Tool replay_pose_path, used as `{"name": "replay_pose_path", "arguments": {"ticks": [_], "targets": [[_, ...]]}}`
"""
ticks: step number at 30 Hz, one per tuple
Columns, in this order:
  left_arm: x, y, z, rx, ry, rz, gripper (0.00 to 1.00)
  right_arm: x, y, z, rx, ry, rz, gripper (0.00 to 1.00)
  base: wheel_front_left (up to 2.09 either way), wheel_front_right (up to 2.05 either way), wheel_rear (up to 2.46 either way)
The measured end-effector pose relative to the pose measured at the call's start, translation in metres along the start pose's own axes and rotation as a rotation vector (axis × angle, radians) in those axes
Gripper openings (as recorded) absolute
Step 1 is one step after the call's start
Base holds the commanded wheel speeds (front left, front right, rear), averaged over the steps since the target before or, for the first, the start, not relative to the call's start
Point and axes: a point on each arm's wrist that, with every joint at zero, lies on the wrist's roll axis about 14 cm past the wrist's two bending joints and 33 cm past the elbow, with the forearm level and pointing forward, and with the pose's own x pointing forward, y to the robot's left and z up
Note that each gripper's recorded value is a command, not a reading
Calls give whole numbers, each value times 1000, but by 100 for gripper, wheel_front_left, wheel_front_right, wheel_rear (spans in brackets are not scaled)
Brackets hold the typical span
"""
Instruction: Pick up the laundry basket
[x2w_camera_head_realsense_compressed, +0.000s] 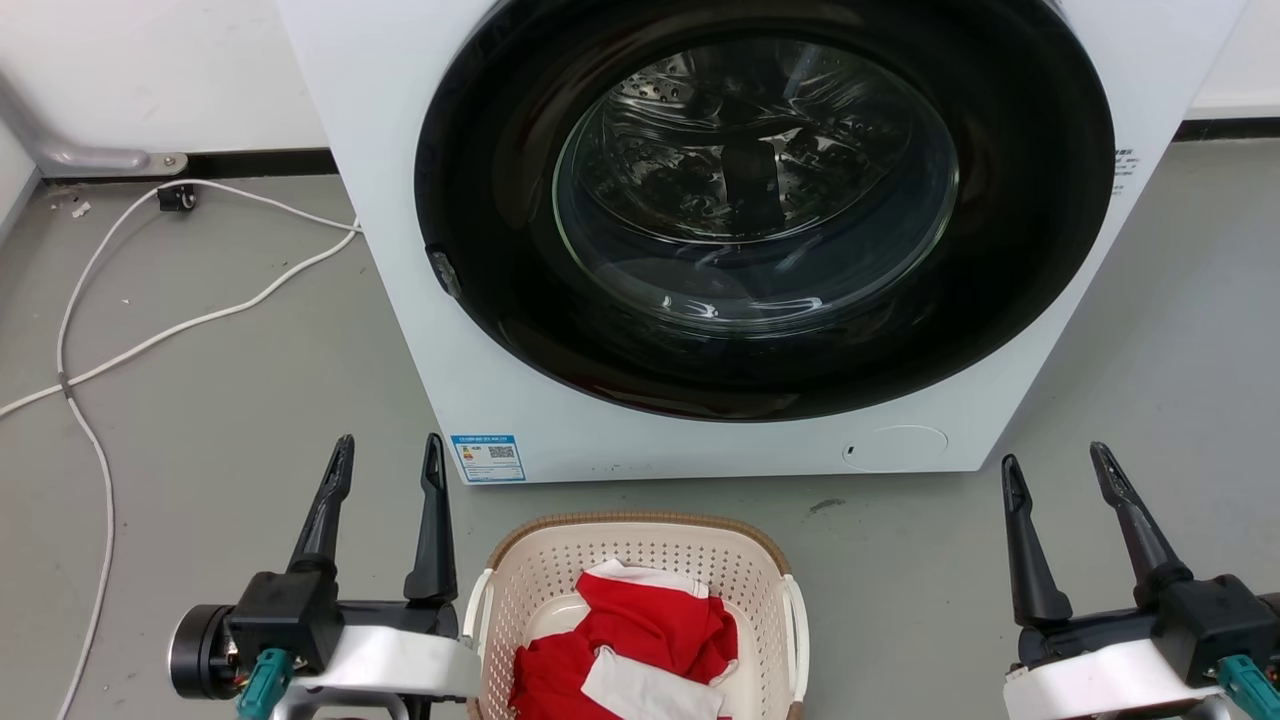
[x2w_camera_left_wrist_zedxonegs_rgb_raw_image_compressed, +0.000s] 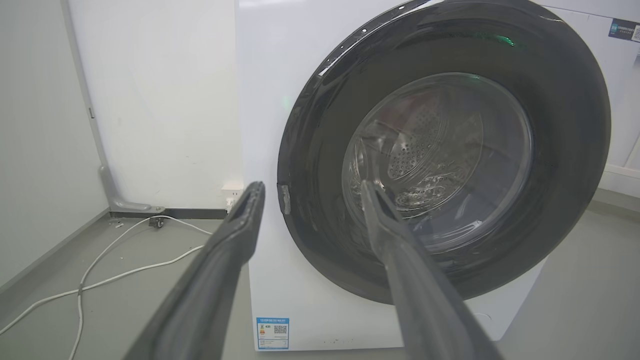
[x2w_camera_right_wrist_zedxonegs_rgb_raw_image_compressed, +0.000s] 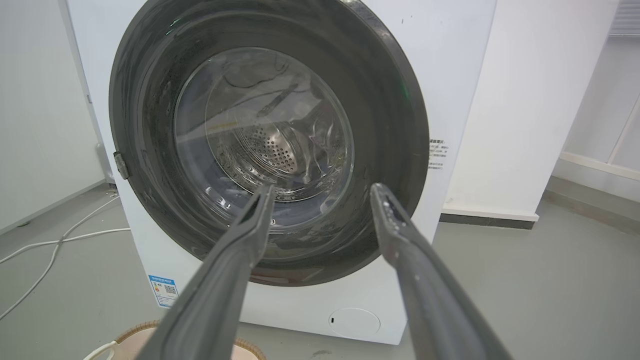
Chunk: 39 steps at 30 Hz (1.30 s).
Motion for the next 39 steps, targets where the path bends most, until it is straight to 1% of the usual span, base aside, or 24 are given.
{"name": "replay_pose_path", "arguments": {"ticks": [7, 13, 29, 39], "targets": [[-2, -1, 0, 43, -5, -5, 100, -1, 3, 1, -40, -7, 15, 100, 0, 0, 0], [-3, 0, -2, 51, 2, -1, 100, -1, 2, 0, -37, -5, 13, 100, 0, 0, 0], [-6, 3, -10, 46, 27, 10, 100, -4, -1, -12, 61, 25, -12, 100, 0, 0, 0], [-6, 3, -11, 47, 30, 10, 100, -5, -1, -13, 70, 30, -16, 100, 0, 0, 0]]}}
